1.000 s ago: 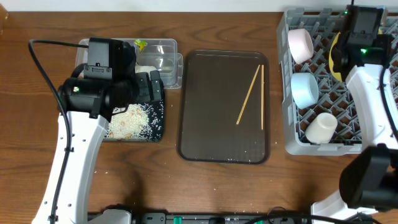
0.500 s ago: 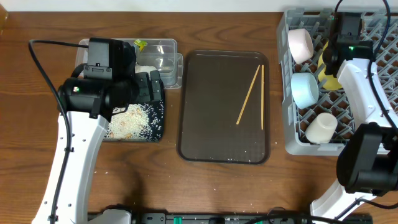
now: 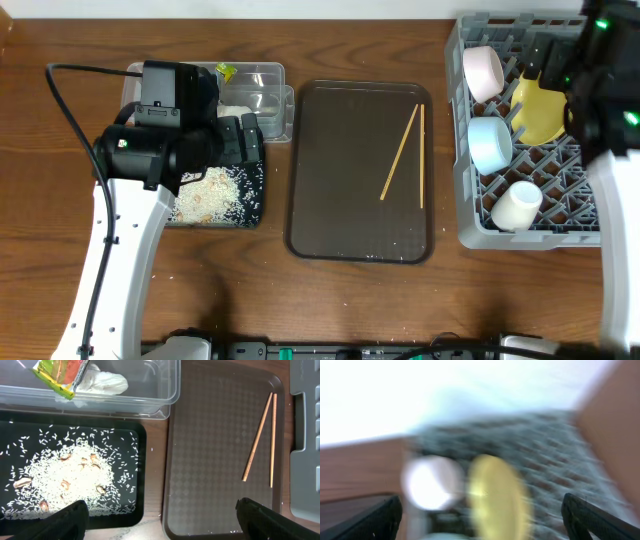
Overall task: Sort waste into correct bins and load items into the dishwasher rack
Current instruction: 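Move right gripper to the chopsticks and grasp one chopstick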
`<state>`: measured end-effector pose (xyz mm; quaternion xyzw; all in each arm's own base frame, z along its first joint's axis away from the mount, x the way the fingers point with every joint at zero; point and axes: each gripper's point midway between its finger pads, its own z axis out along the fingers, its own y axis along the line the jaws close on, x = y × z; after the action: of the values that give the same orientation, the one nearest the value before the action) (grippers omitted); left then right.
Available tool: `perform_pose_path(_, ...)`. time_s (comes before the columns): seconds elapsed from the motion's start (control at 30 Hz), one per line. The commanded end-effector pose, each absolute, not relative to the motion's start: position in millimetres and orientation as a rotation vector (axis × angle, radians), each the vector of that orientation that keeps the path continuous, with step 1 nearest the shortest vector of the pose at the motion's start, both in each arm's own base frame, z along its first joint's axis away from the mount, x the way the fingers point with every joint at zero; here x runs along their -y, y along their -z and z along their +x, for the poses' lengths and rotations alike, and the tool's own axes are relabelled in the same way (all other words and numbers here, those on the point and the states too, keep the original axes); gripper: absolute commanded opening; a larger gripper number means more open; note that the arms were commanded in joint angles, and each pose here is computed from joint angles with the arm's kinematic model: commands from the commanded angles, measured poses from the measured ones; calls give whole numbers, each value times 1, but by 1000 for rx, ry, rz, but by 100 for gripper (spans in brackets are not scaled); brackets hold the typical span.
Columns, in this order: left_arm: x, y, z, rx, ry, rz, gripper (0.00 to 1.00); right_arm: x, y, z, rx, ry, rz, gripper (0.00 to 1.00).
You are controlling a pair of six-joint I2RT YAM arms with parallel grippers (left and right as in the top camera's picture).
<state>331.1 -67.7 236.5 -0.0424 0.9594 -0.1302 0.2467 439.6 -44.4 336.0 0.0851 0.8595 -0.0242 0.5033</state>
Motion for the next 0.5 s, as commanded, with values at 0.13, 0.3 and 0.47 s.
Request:
perform_pose_path(0.13,64,-233,330,-2627,334,-120,96,-93,-291,444,-2238,-541,70,80)
perform_pose_path(0.3,64,-233,330,-2627,334,-120,96,-128,-206,447,-2459,-340,251,68)
perform_pose_path(0.47,64,-233,330,-2627,334,-120,96,-146,-142,442,-2598,-192,315,58)
